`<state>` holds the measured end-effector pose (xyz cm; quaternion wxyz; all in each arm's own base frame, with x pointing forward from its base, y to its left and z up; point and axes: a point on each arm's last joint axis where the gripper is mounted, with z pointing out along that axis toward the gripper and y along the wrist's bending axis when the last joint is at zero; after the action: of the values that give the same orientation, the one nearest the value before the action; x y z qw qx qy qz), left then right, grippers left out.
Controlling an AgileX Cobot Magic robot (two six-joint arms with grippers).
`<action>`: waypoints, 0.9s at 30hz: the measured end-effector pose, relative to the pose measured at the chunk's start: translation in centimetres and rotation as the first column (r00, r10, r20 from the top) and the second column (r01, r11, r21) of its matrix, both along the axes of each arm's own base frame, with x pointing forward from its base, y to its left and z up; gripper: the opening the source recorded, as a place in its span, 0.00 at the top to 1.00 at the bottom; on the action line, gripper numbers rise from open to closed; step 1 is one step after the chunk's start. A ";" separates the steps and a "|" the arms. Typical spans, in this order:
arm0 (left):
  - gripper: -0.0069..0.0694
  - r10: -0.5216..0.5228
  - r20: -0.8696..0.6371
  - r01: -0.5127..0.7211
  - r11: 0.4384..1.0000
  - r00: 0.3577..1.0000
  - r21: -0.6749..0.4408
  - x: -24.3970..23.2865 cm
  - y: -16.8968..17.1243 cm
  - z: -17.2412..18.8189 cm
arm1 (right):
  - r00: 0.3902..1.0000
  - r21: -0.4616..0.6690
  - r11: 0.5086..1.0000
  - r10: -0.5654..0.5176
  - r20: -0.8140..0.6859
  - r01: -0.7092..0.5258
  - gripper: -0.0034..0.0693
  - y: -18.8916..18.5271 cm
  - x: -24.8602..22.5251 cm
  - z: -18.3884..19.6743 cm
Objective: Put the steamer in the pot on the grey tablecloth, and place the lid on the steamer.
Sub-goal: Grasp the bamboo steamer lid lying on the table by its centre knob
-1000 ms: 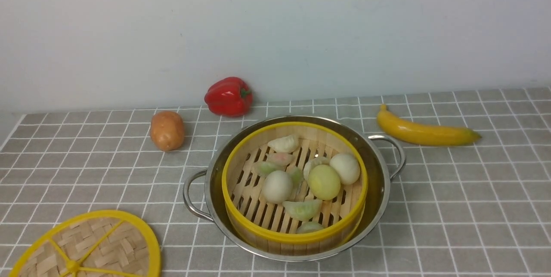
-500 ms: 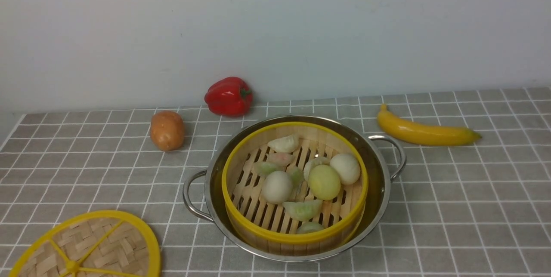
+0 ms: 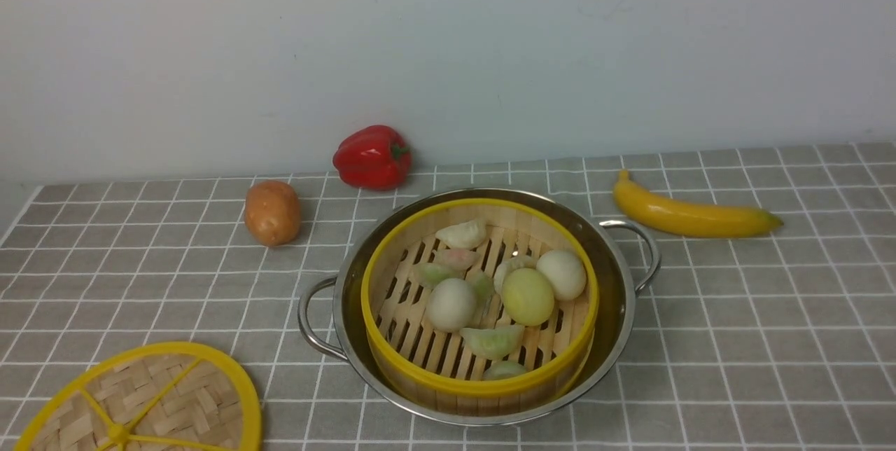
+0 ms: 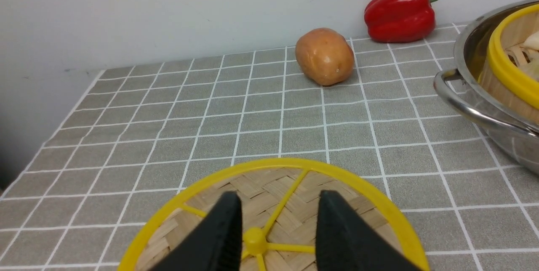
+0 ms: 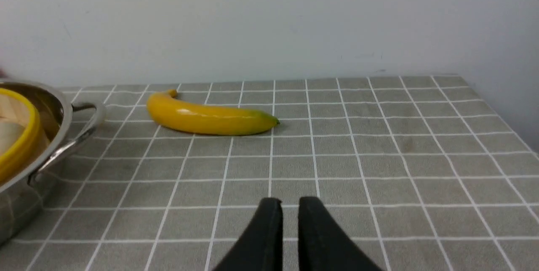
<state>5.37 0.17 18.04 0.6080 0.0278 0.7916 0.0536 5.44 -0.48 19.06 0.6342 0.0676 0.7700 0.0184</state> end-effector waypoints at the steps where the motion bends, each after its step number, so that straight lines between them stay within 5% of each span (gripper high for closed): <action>1: 0.59 0.000 0.000 0.000 1.000 1.000 0.000 0.0 0.0 0.0 | 1.000 0.000 1.000 0.000 -0.004 0.000 0.83 0.0 0.0 -0.1; 27: 0.59 0.000 0.000 0.000 1.000 1.000 0.000 0.0 0.0 0.0 | 1.000 0.037 0.999 0.007 0.016 -0.008 0.75 0.1 0.1 -0.4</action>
<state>5.37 0.17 18.04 0.6080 0.0278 0.7916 0.0536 5.56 -0.35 18.69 0.6387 0.0763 0.7648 0.0357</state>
